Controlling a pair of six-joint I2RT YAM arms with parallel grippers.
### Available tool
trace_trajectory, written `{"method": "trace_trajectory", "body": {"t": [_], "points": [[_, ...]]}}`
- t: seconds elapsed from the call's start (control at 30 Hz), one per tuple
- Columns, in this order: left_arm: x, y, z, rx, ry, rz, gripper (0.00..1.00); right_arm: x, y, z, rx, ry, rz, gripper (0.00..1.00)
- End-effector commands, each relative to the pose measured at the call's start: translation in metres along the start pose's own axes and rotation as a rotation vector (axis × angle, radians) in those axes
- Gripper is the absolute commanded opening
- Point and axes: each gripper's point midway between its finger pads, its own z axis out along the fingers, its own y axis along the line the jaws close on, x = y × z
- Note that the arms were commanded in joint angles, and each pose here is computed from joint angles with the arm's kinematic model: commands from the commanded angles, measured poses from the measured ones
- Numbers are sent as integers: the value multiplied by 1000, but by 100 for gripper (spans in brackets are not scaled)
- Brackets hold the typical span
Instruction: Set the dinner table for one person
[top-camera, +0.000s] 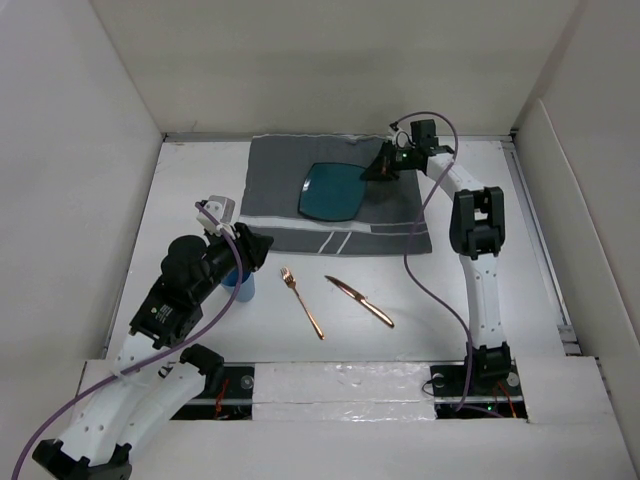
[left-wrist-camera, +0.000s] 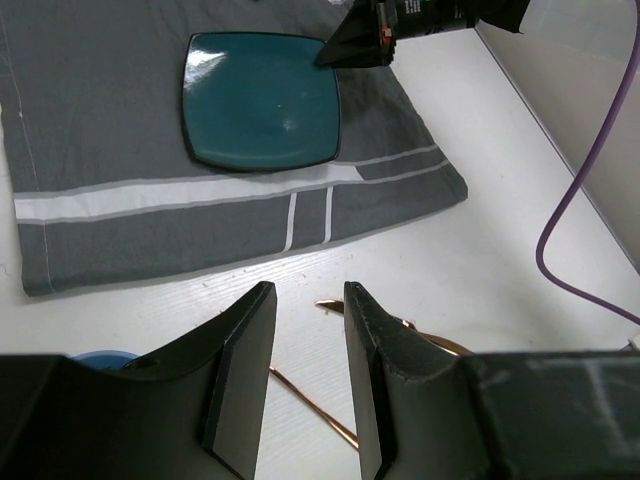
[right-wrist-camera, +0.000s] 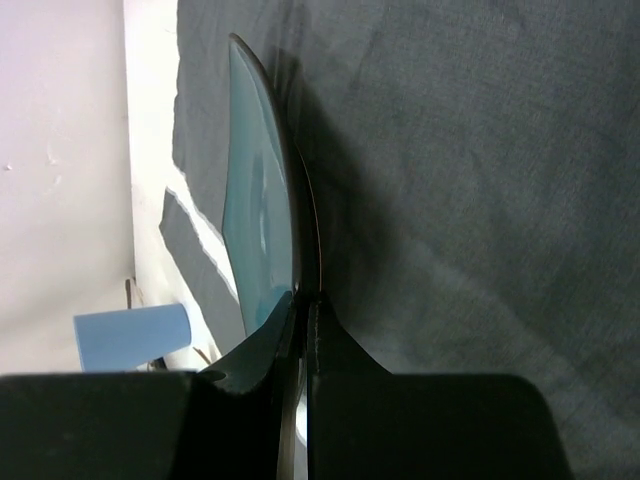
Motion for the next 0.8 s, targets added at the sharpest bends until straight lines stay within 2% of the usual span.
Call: {"method": "trace_trajectory", "body": {"t": [0.0, 0.23, 0.33, 0.37, 0.47, 0.67, 0.77], "points": [[-18, -5, -1, 17, -59, 4, 31, -24, 54, -14, -119, -13, -76, 0], [-18, -7, -2, 24, -61, 4, 31, -31, 26, -4, -48, -16, -34, 0], [-18, -6, -1, 20, -62, 6, 31, -29, 14, 0, -16, -15, -24, 18], [-19, -7, -2, 25, -62, 6, 31, -33, 10, -4, -2, -29, -24, 34], [-19, -7, -1, 26, -63, 6, 31, -35, 12, -8, 10, -43, -41, 52], [-19, -5, -1, 16, -64, 4, 31, -67, 53, -57, 33, -177, -147, 61], [-21, -3, -2, -1, -74, -2, 31, -81, 70, -90, 131, -258, -218, 65]]}}
